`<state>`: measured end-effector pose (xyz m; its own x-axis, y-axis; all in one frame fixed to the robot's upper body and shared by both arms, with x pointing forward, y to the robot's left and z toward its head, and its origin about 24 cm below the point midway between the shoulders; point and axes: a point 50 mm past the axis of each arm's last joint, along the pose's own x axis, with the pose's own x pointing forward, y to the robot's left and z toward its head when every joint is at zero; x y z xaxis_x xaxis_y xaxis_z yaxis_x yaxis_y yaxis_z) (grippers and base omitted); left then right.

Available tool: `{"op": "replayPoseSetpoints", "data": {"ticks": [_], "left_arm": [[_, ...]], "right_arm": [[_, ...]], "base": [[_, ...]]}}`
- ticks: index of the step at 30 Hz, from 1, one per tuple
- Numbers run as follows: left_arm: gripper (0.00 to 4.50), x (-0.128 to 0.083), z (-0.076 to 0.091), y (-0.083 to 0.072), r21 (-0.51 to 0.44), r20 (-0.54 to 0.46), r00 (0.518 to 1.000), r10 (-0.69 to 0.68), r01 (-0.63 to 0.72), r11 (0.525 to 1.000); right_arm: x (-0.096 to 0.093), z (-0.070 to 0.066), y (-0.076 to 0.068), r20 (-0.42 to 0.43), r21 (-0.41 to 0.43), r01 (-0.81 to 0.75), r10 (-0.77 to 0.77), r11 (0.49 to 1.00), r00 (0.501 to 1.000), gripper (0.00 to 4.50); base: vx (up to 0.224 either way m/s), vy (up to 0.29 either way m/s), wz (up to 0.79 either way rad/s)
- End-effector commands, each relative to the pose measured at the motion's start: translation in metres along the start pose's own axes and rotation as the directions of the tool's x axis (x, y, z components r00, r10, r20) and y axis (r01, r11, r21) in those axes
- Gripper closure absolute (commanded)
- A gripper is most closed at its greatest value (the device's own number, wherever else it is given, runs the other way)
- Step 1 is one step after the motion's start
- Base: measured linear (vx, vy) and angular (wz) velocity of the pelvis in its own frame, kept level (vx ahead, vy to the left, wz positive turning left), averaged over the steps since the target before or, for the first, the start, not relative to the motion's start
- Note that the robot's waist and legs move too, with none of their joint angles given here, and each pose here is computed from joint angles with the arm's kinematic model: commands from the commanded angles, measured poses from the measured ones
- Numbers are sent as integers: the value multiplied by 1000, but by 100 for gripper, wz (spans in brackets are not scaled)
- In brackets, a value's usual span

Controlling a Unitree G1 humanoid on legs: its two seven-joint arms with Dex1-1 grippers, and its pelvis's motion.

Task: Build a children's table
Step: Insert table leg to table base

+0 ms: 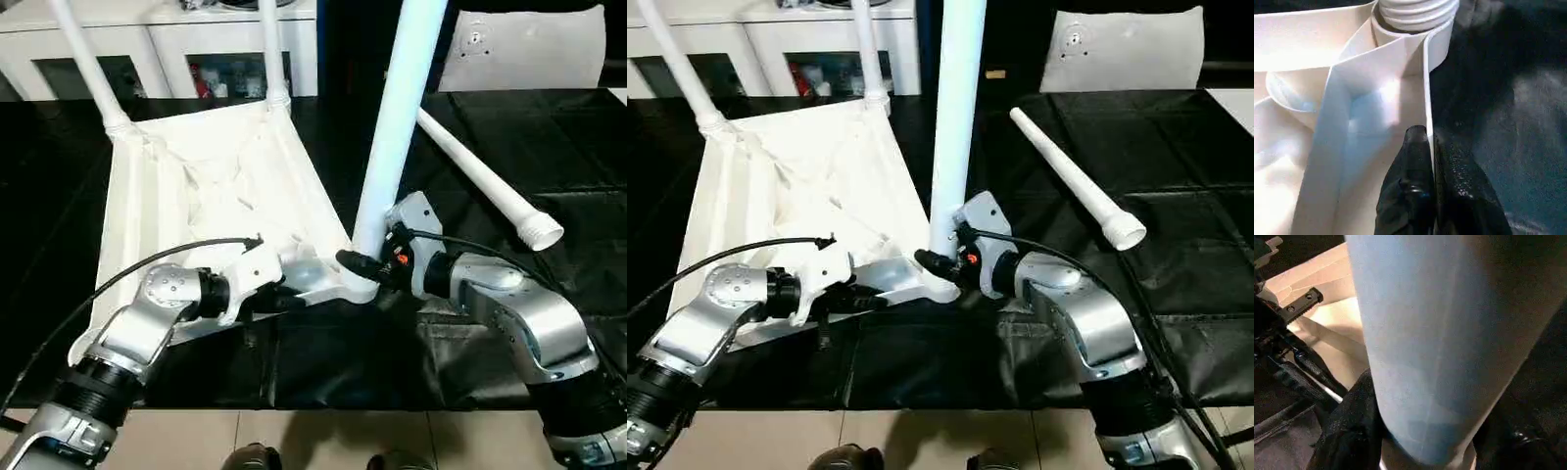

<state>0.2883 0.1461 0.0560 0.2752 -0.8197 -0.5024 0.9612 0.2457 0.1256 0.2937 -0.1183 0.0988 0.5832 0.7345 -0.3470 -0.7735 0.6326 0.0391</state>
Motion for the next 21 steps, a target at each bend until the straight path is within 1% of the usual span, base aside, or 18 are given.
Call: {"op": "replayPoseSetpoints", "data": {"ticks": [1,5,6,9,11,14,17,18,19,21], "left_arm": [[450,0,8,-1,61,15,998,-56,55,997],[450,0,10,-5,66,26,994,-111,109,992],[450,0,10,-5,73,22,993,-118,116,991],[450,0,10,-5,77,19,992,-122,121,990],[450,2,9,-6,82,16,992,-128,126,989],[450,3,10,-4,90,10,993,-118,116,989],[450,3,10,-1,88,9,996,-92,90,992],[450,2,9,1,80,8,997,-74,73,994],[450,2,9,1,80,8,997,-74,73,994],[450,1,8,3,67,9,999,-46,46,997]], "right_arm": [[2,-10,-1,-68,7,-3,3,1000,998,255],[3,-13,-6,-118,29,-9,12,1000,993,255],[3,-14,-7,-128,23,-15,18,1000,992,255],[4,-14,-6,-127,29,-36,40,999,991,255],[7,-13,-4,-115,52,-69,75,996,991,255],[10,-13,-4,-90,96,-69,77,993,993,255],[9,-15,-7,-53,157,-58,67,986,996,255],[8,-18,-8,-25,175,-59,64,983,998,255],[8,-18,-8,-25,175,-59,64,983,998,255],[6,-23,-9,11,204,-58,57,977,998,255]], "base": [[0,0,0],[0,0,0],[0,0,0],[0,0,0],[0,0,0],[0,0,0],[0,0,0],[0,0,0],[0,0,0],[0,0,0]]}}
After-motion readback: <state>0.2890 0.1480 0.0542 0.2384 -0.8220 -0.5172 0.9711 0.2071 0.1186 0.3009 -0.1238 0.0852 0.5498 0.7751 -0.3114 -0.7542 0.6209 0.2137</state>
